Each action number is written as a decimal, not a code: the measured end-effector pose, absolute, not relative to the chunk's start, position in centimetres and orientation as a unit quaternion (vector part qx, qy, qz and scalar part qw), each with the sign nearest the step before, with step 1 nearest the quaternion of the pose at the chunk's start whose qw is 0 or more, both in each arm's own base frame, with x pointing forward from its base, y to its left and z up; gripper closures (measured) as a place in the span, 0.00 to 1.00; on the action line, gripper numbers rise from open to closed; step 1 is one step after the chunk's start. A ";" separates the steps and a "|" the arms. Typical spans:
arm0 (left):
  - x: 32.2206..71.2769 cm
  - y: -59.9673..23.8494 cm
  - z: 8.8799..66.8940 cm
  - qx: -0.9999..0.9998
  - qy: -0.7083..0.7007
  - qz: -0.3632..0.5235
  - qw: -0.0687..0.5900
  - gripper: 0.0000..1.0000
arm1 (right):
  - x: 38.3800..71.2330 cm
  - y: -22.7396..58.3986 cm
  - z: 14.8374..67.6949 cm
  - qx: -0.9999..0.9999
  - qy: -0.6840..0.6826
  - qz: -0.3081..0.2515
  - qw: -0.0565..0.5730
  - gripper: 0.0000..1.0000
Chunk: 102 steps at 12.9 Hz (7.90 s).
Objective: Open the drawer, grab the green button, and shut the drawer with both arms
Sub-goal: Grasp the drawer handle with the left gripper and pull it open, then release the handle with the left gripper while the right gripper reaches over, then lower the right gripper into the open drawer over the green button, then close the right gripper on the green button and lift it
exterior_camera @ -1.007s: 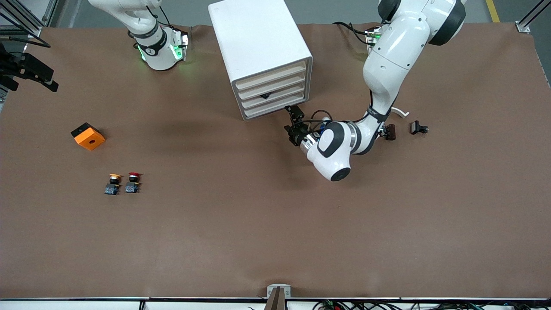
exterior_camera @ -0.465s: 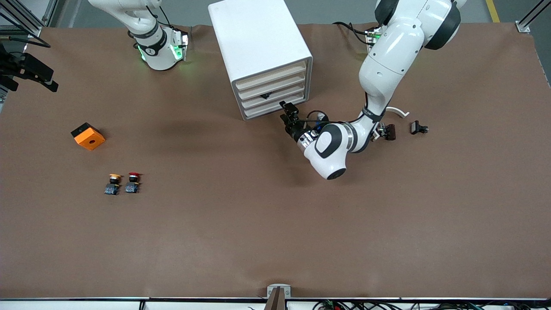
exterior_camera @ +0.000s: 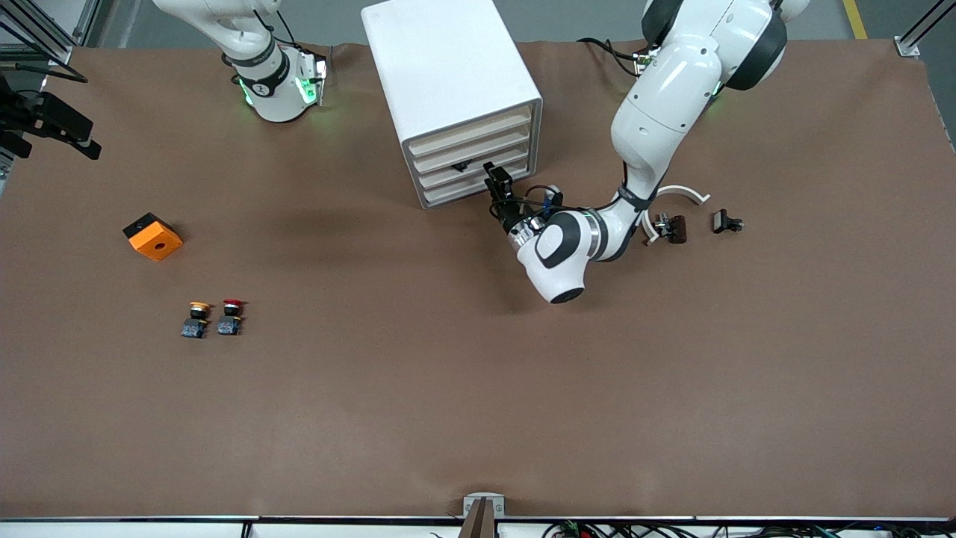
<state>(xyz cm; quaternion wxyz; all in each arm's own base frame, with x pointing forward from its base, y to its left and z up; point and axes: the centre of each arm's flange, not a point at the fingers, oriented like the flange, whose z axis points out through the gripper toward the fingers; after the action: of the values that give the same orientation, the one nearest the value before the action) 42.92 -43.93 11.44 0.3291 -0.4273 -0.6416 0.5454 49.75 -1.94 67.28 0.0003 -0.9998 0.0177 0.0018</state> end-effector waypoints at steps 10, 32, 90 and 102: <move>42.3 -44.2 11.1 -0.420 -0.639 0.544 0.345 0.86 | 49.8 -1.9 67.3 -1.000 0.018 0.002 0.000 0.00; 54.6 -36.0 13.8 -0.394 -0.706 0.541 0.231 0.86 | 52.8 -2.1 63.5 -0.999 0.013 0.034 -0.001 0.00; 66.7 -15.3 42.6 -0.961 -0.256 0.070 0.074 0.00 | 43.5 53.3 27.7 -0.968 0.250 0.000 -0.001 0.26; 66.6 -15.6 42.4 -0.962 -0.254 0.071 0.074 0.00 | 42.9 53.7 27.3 -0.969 0.246 0.001 -0.004 0.60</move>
<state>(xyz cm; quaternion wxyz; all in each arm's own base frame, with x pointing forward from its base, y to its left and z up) 66.64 -15.55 42.41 0.0738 -0.9618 -0.2539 0.0706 42.86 53.70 27.31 -0.0040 -0.9693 0.2457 0.0011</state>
